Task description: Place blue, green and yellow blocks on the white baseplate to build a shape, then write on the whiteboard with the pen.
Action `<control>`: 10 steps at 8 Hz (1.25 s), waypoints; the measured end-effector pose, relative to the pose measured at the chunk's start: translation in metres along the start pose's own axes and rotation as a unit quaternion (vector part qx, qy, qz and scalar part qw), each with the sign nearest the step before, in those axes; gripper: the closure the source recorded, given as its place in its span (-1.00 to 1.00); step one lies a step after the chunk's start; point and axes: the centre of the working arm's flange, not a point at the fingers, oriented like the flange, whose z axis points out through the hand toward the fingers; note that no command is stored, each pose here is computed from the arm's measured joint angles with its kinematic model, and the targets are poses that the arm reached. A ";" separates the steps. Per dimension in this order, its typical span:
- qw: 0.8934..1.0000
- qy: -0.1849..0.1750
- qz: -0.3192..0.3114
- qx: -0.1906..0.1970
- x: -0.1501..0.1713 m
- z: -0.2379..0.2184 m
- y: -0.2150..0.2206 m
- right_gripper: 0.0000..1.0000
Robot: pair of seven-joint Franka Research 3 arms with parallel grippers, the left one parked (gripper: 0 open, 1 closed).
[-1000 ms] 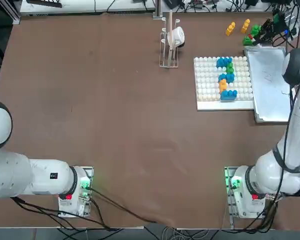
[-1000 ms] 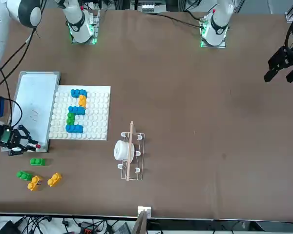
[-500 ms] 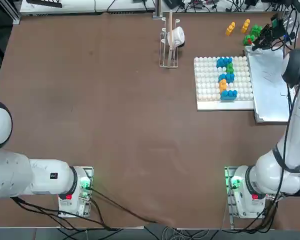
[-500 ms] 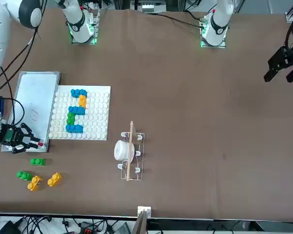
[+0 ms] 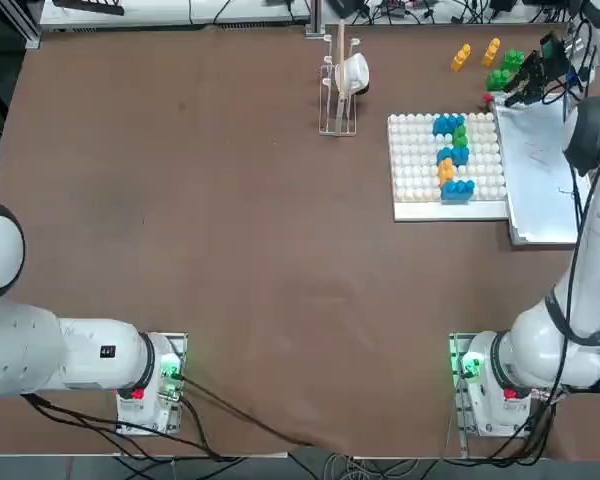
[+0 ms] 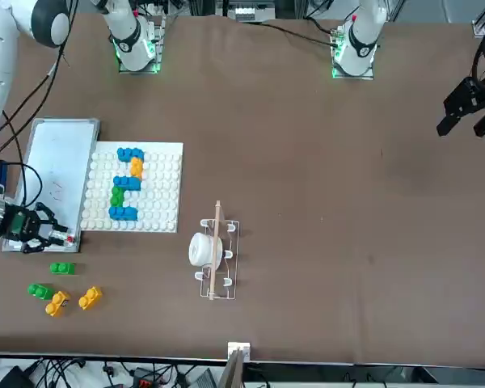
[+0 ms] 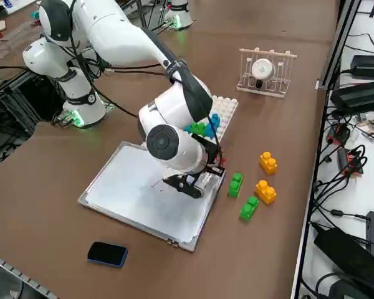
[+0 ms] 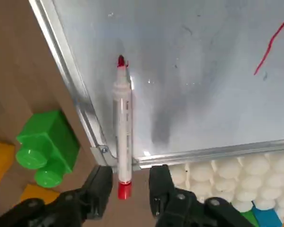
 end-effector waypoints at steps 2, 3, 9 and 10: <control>1.000 0.010 -0.013 -0.008 -0.011 0.003 -0.003 -0.88; 0.999 0.018 -0.026 -0.010 -0.016 0.001 -0.004 -1.00; 0.975 0.022 -0.219 -0.024 -0.078 -0.082 -0.006 -1.00; 0.959 0.039 -0.279 -0.030 -0.102 -0.107 -0.006 -1.00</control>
